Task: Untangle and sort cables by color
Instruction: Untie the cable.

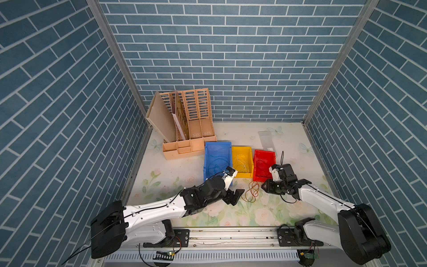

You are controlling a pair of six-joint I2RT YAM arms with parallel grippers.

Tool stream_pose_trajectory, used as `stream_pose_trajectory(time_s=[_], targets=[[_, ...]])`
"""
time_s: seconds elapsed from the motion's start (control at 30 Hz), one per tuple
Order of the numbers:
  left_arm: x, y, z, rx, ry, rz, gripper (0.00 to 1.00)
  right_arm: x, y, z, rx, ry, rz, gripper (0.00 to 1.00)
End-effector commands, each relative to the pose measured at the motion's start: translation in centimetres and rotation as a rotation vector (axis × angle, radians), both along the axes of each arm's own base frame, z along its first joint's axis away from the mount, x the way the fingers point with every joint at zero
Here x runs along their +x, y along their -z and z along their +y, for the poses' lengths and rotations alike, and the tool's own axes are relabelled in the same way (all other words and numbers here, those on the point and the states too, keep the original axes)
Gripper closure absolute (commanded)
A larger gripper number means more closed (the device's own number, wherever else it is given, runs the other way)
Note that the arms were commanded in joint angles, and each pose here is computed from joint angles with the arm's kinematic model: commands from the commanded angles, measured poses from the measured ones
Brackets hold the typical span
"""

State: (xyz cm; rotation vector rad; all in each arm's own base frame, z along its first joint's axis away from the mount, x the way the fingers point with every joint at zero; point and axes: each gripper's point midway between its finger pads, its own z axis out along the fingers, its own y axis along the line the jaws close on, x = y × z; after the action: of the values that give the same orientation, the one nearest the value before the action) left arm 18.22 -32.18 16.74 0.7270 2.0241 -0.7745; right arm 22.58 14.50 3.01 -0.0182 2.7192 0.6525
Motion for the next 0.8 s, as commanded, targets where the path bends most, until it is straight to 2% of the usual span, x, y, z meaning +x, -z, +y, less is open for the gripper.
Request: stream_pose_trajectory(time_s=[0.0, 0.17, 0.3, 0.47, 0.6, 0.77], targets=[[0.0, 0.0, 0.5, 0.007, -0.012, -0.008, 0.08, 0.4, 0.3, -0.1, -0.014, 0.020, -0.011, 0.64], [-0.1, 0.2, 0.6, 0.012, -0.014, -0.005, 0.08, 0.7, 0.7, 0.1, -0.020, 0.020, -0.015, 0.68], [-0.1, 0.1, 0.7, 0.009, -0.016, -0.003, 0.08, 1.2, 0.3, 0.4, -0.018, 0.023, -0.043, 0.75], [-0.1, 0.2, 0.8, 0.007, -0.020, -0.002, 0.08, 1.2, 0.0, 0.4, -0.030, 0.018, -0.056, 1.00], [0.0, -0.1, 1.0, -0.001, -0.030, -0.010, 0.08, 1.1, -0.8, -0.2, -0.068, 0.019, -0.073, 1.00], [0.2, -0.6, 0.9, -0.005, -0.029, -0.022, 0.08, 0.8, -4.2, -0.4, -0.084, 0.009, -0.143, 1.00]])
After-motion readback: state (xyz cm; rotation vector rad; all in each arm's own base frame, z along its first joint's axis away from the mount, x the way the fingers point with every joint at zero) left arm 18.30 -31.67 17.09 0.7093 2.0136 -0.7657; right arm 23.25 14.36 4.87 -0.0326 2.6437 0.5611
